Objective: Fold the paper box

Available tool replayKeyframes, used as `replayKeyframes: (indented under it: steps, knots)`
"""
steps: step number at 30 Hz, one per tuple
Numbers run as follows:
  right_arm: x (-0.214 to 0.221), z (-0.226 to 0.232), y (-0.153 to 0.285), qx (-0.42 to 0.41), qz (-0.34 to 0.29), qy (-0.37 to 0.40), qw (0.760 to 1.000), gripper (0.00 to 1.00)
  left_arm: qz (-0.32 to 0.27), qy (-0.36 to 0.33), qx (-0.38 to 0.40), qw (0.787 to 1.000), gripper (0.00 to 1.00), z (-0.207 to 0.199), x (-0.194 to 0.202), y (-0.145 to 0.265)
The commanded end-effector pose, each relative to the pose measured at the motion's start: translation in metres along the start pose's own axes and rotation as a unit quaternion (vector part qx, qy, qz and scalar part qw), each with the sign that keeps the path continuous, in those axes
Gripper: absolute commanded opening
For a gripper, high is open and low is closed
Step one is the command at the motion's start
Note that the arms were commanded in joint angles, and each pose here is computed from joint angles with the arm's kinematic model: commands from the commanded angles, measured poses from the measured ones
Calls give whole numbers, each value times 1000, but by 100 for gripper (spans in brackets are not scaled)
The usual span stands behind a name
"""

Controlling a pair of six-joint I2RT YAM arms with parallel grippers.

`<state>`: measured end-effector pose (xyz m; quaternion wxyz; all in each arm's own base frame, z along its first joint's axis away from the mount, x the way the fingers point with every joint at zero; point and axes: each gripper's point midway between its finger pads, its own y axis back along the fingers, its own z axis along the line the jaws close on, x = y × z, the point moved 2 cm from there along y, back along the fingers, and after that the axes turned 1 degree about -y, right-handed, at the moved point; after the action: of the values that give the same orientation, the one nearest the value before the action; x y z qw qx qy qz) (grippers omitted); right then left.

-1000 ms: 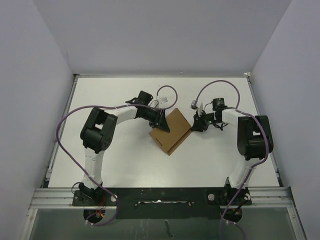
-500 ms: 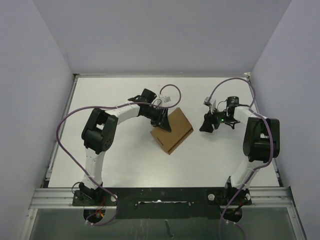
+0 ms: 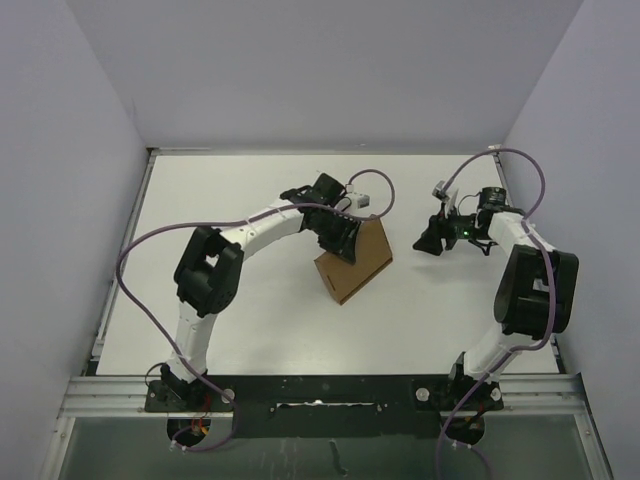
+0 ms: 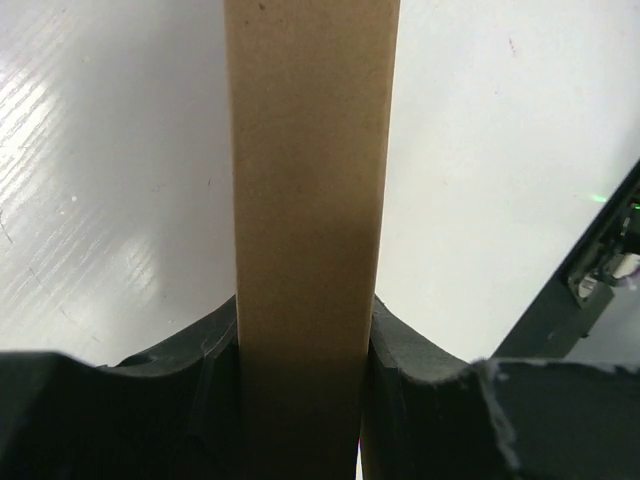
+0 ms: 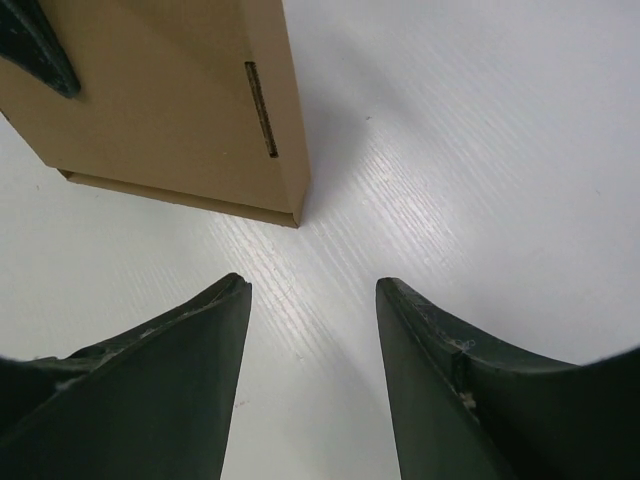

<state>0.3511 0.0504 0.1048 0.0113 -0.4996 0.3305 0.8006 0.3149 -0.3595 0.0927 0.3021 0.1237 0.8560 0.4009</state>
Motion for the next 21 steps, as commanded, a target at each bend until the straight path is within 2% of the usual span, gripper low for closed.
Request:
replayKeyframes:
  steps: [1, 12, 17, 21]
  knots:
    - [-30, -1, 25, 13, -51, 15, 998, 54, 46, -52, -165, 984, 7, 32, 18, 7]
    - [-26, -17, 66, 43, -108, -24, 993, 54, 109, -130, -300, 939, 7, 15, 42, -10]
    - [-24, -18, 72, 46, -117, -31, 992, 54, 131, -152, -330, 922, 7, 12, 53, -23]
    - [-24, -18, 74, 49, -119, -31, 991, 54, 140, -156, -337, 918, 7, 12, 58, -30]
